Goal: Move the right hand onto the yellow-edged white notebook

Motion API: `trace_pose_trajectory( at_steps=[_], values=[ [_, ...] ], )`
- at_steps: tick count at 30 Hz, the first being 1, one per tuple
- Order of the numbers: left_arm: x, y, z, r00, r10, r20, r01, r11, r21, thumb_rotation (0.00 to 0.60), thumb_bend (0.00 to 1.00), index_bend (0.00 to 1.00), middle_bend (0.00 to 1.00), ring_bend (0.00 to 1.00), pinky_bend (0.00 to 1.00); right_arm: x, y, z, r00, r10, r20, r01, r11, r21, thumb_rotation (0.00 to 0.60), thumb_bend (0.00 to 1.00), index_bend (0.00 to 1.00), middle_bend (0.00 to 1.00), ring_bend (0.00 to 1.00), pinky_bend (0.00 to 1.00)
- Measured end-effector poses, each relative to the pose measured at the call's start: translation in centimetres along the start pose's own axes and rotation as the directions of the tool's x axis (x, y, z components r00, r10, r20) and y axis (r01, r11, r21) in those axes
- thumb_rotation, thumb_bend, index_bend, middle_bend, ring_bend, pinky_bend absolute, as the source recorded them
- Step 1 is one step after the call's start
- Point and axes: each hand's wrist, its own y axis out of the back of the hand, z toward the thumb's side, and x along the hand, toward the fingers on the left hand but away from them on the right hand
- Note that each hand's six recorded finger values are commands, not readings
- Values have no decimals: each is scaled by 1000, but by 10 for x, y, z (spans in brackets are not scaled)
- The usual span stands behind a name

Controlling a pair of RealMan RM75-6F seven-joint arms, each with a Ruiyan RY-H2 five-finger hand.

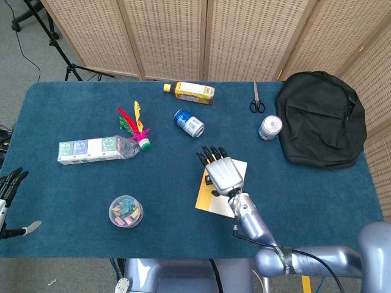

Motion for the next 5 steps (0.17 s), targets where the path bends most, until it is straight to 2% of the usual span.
trace_pose_trajectory(
  at_steps=[5],
  values=[
    [-2,-2,2,1000,0,3,0,1000,13,600,0,0,0,0,0,45,18,-51,993,-106,54,106,994,5,600,0,0,0,0,16]
  ],
)
